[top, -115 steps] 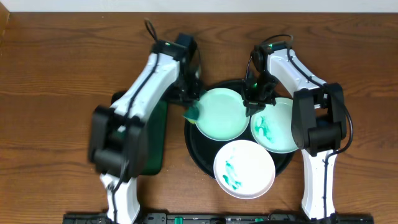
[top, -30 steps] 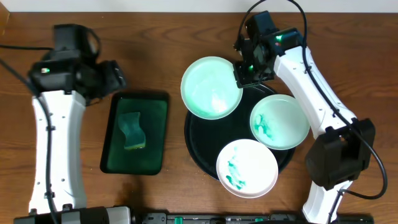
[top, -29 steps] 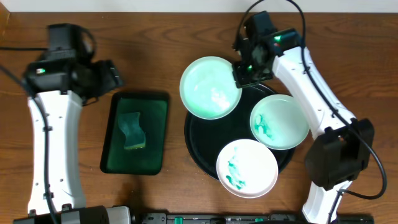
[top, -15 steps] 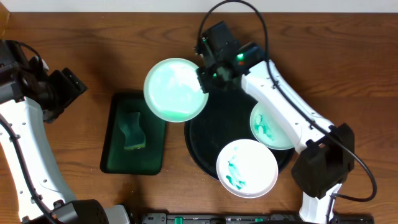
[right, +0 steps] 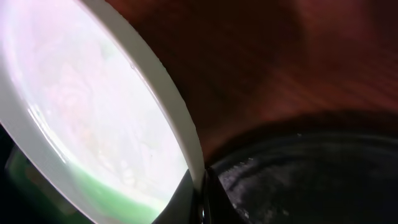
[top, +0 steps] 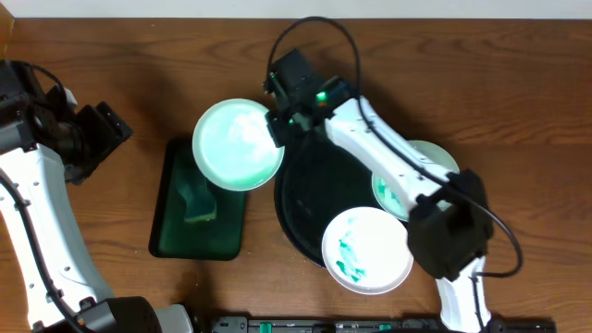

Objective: Clean dirty plates on tray and stack at the side

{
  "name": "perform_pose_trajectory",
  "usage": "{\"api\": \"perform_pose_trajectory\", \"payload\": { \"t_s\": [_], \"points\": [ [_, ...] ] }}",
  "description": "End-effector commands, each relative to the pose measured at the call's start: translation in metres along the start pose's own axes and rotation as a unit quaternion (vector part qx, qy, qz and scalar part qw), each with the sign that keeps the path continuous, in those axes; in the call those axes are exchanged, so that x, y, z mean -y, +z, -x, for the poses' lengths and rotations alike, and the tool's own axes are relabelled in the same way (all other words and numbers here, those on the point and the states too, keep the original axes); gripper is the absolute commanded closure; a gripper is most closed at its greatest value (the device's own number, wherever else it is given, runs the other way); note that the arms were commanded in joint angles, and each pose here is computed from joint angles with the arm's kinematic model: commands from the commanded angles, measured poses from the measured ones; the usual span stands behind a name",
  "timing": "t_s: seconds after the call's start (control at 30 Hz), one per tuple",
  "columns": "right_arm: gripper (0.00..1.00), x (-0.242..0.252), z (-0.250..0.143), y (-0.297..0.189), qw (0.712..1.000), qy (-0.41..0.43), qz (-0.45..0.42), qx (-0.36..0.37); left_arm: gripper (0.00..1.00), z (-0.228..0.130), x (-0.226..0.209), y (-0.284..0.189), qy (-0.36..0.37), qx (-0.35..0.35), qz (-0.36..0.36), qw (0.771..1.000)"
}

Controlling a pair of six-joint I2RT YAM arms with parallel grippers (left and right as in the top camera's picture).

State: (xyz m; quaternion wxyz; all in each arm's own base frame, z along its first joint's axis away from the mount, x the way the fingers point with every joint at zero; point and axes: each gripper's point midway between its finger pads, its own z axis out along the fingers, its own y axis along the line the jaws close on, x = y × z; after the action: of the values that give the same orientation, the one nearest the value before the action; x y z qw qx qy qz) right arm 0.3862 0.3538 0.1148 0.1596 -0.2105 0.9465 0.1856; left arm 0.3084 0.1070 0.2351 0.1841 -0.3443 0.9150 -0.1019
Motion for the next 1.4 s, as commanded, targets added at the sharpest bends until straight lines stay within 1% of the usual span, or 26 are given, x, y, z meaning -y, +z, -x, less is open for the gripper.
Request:
{"api": "perform_pose_trajectory", "payload": {
  "t_s": [0.0,0.13,0.37,0.53,0.67,0.87,1.17,1.37],
  "points": [
    [0.99,-0.031,0.017,-0.008,0.999,-0.013,0.019,0.026,0.19,0.001,0.004,-0.007,0.006,0.005,-0.008,1.0],
    [0.99,-0.046,0.024,-0.01,0.999,-0.032,0.002,0.04,0.19,0.0,0.004,-0.007,0.005,0.003,-0.008,1.0],
    [0.99,-0.044,0.031,-0.017,0.993,-0.067,-0.071,0.069,0.19,-0.001,0.004,-0.007,0.005,0.002,-0.009,1.0],
    [0.99,-0.047,0.033,-0.018,0.981,-0.11,-0.132,0.093,0.19,0.002,0.005,-0.007,0.006,0.007,-0.01,1.0],
    [0.99,-0.064,0.032,-0.021,0.968,-0.152,-0.166,0.113,0.19,0.002,0.005,-0.007,0.006,0.007,-0.01,1.0],
    [0.99,-0.083,0.028,-0.031,0.936,-0.211,-0.241,0.144,0.19,0.002,0.005,-0.007,0.006,0.007,-0.01,1.0],
    [0.99,-0.085,0.037,-0.057,0.888,-0.241,-0.343,0.189,0.18,0.001,0.004,-0.007,0.005,0.005,-0.01,1.0],
    [0.99,-0.098,0.045,-0.076,0.849,-0.272,-0.395,0.223,0.19,0.001,0.004,-0.007,0.005,0.005,-0.01,1.0]
  ]
}}
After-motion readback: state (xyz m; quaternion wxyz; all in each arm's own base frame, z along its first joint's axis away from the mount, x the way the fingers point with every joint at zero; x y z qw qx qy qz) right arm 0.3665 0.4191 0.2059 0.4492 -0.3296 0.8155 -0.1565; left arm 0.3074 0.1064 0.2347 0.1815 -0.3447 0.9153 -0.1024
